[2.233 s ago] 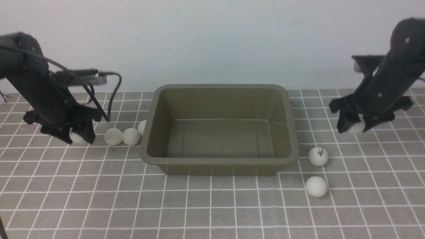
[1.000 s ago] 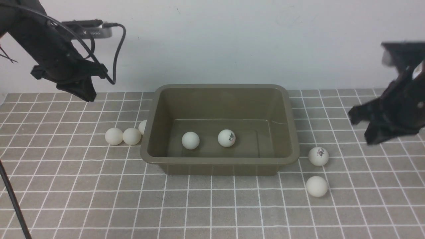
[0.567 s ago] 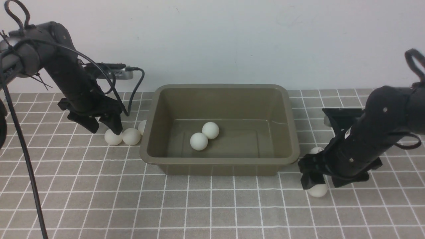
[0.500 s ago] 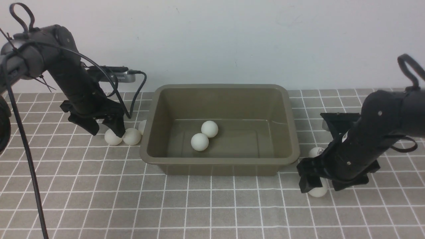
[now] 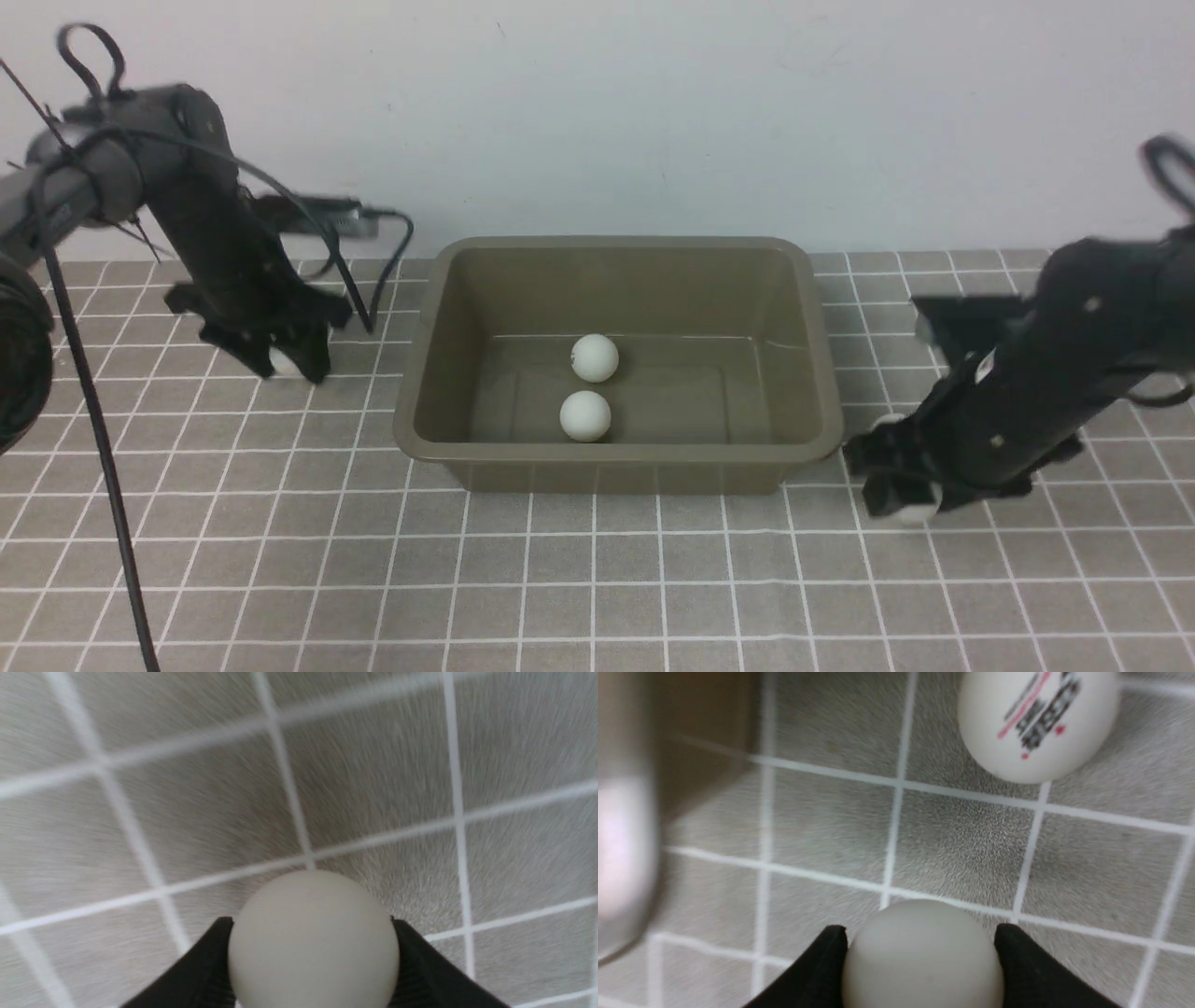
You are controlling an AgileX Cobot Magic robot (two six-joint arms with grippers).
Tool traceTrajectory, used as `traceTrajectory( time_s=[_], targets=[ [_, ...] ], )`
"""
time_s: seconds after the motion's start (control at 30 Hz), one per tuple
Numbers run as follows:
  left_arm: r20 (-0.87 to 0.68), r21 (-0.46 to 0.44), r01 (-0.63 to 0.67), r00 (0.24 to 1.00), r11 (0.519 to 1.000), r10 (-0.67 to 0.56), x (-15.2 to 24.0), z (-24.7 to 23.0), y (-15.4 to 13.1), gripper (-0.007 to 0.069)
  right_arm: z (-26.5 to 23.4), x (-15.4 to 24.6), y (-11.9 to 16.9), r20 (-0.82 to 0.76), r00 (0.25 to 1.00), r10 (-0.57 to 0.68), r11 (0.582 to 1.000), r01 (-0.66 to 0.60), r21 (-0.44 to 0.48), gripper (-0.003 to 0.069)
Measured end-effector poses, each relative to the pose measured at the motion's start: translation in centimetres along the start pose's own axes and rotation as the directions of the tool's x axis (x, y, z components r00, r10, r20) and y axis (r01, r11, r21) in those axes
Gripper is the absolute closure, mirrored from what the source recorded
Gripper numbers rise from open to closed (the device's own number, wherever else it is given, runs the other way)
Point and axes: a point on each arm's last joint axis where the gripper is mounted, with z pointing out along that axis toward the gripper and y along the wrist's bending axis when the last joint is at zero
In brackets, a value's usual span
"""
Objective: Put the table tennis balls into the box on the grey coffee tablecloth.
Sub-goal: 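Reach for and grasp a ping pong ball on the table beside the basket, then drop the ball into the bin, then reach for and grasp a ping pong ball on the table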
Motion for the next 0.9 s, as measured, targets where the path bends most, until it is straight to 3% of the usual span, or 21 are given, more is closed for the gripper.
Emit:
traceTrajectory(
  time_s=[0.1, 0.17, 0.23, 0.27, 0.3, 0.37, 0.43, 0.5, 0.57, 0.63, 0.7, 0.73, 0.77, 0.83, 0.87, 0.9],
  targets=[
    [0.166, 0.042, -0.021, 0.986, 0.999, 0.013, -1.0, -6.4, -2.2, 0.028, -5.6, -0.9, 1.0, 0.185, 0.983, -0.001, 0.998, 0.011, -0.054, 0.0297],
    [0.227, 0.078, -0.058, 0.973, 0.995, 0.039, -1.1, -8.4, -3.8, 0.028, -6.8, -1.6, 1.4, 0.228, 0.974, -0.005, 0.997, 0.022, -0.072, 0.0297],
    [0.297, 0.153, -0.154, 0.949, 0.976, 0.103, -1.1, -10.9, -8.0, 0.028, -8.3, -3.6, 2.3, 0.292, 0.956, -0.027, 0.991, 0.063, -0.115, 0.0297],
    [0.299, 0.157, -0.159, 0.948, 0.975, 0.106, -1.1, -11.0, -8.0, 0.028, -8.4, -4.0, 2.5, 0.294, 0.955, -0.029, 0.991, 0.067, -0.118, 0.0297],
    [0.293, 0.183, -0.214, 0.943, 0.96, 0.154, -1.2, -10.5, -10.8, 0.028, -8.1, -5.2, 3.0, 0.286, 0.957, -0.043, 0.986, 0.087, -0.143, 0.0297],
    [0.255, 0.193, -0.246, 0.947, 0.95, 0.194, -1.3, -8.7, -13.0, 0.028, -6.6, -6.5, 3.6, 0.238, 0.969, -0.065, 0.982, 0.105, -0.157, 0.0291],
    [0.228, 0.19, -0.25, 0.952, 0.949, 0.205, -1.4, -7.5, -13.8, 0.0272, -5.5, -7.1, 3.9, 0.199, 0.976, -0.082, 0.98, 0.115, -0.16, 0.0272],
    [0.172, 0.18, -0.242, 0.962, 0.953, 0.212, -1.4, -5.2, -15.1, 0.0212, -3.8, -7.8, 4.5, 0.139, 0.984, -0.113, 0.978, 0.135, -0.158, 0.02],
    [0.115, 0.157, -0.223, 0.972, 0.962, 0.206, -1.3, -3.1, -16.1, 0.0083, -2.5, -8.5, 4.8, 0.089, 0.987, -0.137, 0.977, 0.15, -0.154, 0.0106],
    [0.097, 0.129, -0.202, 0.977, 0.971, 0.19, -1.3, -2.6, -16.1, 0.0032, -2.5, -8.9, 4.7, 0.068, 0.986, -0.153, 0.977, 0.162, -0.14, 0.0071],
    [0.091, 0.106, -0.182, 0.981, 0.978, 0.173, -1.3, -2.6, -15.9, 0.0035, -2.9, -9.1, 4.4, 0.058, 0.985, -0.162, 0.98, 0.167, -0.108, 0.007],
    [0.095, 0.086, -0.161, 0.984, 0.983, 0.153, -1.3, -3.0, -15.5, 0.0059, -3.4, -9.2, 3.9, 0.055, 0.985, -0.164, 0.983, 0.168, -0.076, 0.0085],
    [0.107, 0.066, -0.134, 0.986, 0.989, 0.127, -1.3, -3.7, -14.9, 0.0146, -4.3, -9.4, 3.1, 0.059, 0.986, -0.158, 0.987, 0.16, -0.026, 0.0119],
    [0.147, 0.017, -0.097, 0.985, 0.995, 0.093, -1.3, -5.9, -12.9, 0.0407, -5.8, -9.6, 0.7, 0.062, 0.989, -0.135, 0.989, 0.131, 0.074, 0.0229],
    [0.165, 0.004, -0.075, 0.984, 0.997, 0.073, -1.2, -7.0, -11.7, 0.0496, -6.5, -9.7, -0.7, 0.053, 0.993, -0.101, 0.99, 0.095, 0.108, 0.0295],
    [0.169, 0.003, -0.069, 0.983, 0.998, 0.068, -1.1, -7.2, -11.4, 0.051, -6.5, -9.7, -1.0, 0.054, 0.994, -0.098, 0.989, 0.091, 0.114, 0.0295]
  ],
)
